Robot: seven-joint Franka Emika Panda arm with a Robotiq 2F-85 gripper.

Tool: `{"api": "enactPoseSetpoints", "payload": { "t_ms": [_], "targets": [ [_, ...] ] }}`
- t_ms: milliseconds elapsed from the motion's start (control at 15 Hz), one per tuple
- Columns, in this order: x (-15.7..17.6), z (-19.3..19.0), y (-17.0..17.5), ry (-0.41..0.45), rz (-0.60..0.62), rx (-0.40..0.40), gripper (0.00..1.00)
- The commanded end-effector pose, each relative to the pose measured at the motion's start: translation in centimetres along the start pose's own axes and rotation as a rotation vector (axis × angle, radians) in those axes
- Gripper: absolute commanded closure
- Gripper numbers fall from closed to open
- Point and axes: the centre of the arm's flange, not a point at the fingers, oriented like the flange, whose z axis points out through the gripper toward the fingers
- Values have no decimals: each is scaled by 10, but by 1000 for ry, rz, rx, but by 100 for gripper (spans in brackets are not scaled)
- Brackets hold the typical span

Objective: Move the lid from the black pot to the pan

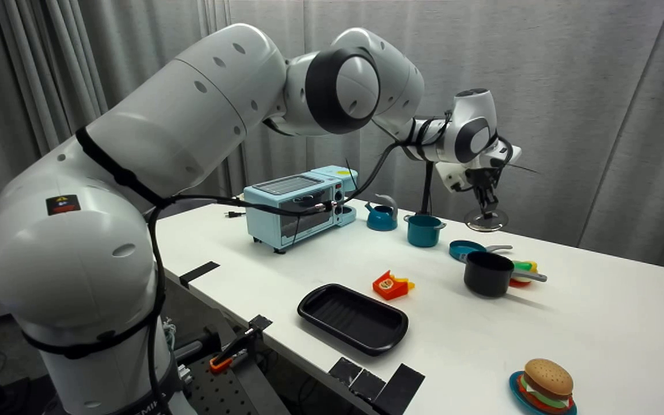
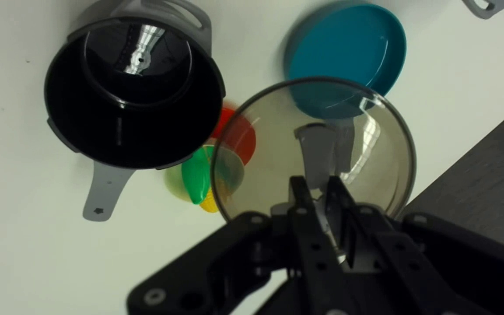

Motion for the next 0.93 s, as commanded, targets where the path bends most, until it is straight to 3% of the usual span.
{"api": "enactPoseSetpoints", "payload": {
  "t_ms": [0,200,267,333,733,800,867],
  "targets": [
    [11,3,-9,-15,-10,56,96],
    [12,2,-11,-29,-18,77,96],
    [-2,-2,-5,-19,-11,30,96],
    [-2,-2,-5,-20,-12,30,86],
    [-3,0,-4,-22,-12,27,86],
    [-3,0,-4,-22,-12,27,96],
    [-4,2,-8,-23,-23,29,96]
  ]
}}
